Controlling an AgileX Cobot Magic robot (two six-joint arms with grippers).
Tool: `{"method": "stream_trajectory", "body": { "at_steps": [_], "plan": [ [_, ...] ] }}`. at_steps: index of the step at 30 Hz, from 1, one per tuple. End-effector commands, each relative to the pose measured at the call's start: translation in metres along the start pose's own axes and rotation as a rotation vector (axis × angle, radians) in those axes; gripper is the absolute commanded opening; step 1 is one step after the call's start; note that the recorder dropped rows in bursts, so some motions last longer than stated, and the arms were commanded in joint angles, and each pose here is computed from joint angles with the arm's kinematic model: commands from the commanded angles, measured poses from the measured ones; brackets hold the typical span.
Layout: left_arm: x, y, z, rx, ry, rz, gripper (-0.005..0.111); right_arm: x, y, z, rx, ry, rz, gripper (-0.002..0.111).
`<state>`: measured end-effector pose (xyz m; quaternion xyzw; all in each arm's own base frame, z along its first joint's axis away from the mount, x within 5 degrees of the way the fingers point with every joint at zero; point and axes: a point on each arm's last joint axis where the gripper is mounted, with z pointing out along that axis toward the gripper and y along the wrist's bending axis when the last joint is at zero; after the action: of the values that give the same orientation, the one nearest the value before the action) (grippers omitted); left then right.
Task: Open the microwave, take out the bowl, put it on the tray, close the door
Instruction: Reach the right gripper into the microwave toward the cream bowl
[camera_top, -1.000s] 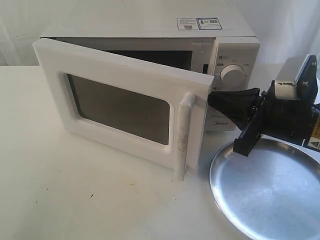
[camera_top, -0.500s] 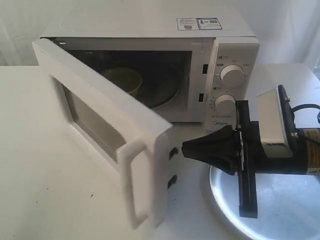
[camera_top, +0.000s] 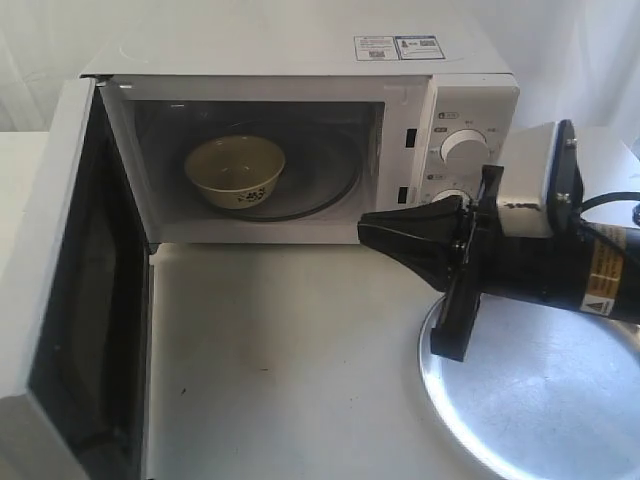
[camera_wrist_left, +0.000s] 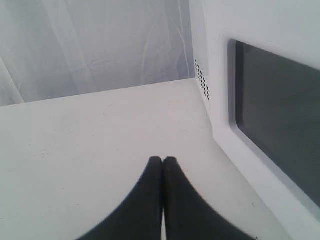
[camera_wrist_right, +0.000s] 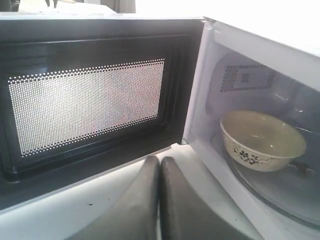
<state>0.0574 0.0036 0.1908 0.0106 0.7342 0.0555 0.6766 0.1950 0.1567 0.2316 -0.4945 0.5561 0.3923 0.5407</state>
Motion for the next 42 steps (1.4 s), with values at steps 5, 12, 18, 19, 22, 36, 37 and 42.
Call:
{"method": "stream_trajectory", "body": {
  "at_steps": [5,12,18,19,22,36,37,42],
  "plan": [
    [-0.001,0.0,0.0,0.001,-0.009,-0.008,0.0,0.001,0.011,0.017,0.005,0.088,-0.012,0.0],
    [-0.001,0.0,0.0,0.001,-0.009,-0.008,0.0,0.004,0.019,0.035,0.016,0.052,-0.002,0.0],
    [-0.001,0.0,0.0,0.001,-0.009,-0.008,0.0,0.02,-0.003,0.041,0.228,0.105,0.043,0.0],
    [-0.001,0.0,0.0,0.001,-0.009,-0.008,0.0,0.021,-0.005,0.042,0.236,0.104,0.04,0.0],
    [-0.001,0.0,0.0,0.001,-0.009,-0.008,0.0,0.024,-0.009,0.053,0.213,0.113,0.034,0.0],
    [-0.001,0.0,0.0,0.001,-0.009,-0.008,0.0,0.027,-0.039,0.138,0.192,0.254,-0.107,0.0],
    [-0.001,0.0,0.0,0.001,-0.009,-0.008,0.0,0.024,-0.038,0.144,0.185,0.261,-0.147,0.0],
    [-0.001,0.0,0.0,0.001,-0.009,-0.008,0.0,0.013,-0.042,0.173,0.204,0.381,-0.293,0.0]
  ]
}}
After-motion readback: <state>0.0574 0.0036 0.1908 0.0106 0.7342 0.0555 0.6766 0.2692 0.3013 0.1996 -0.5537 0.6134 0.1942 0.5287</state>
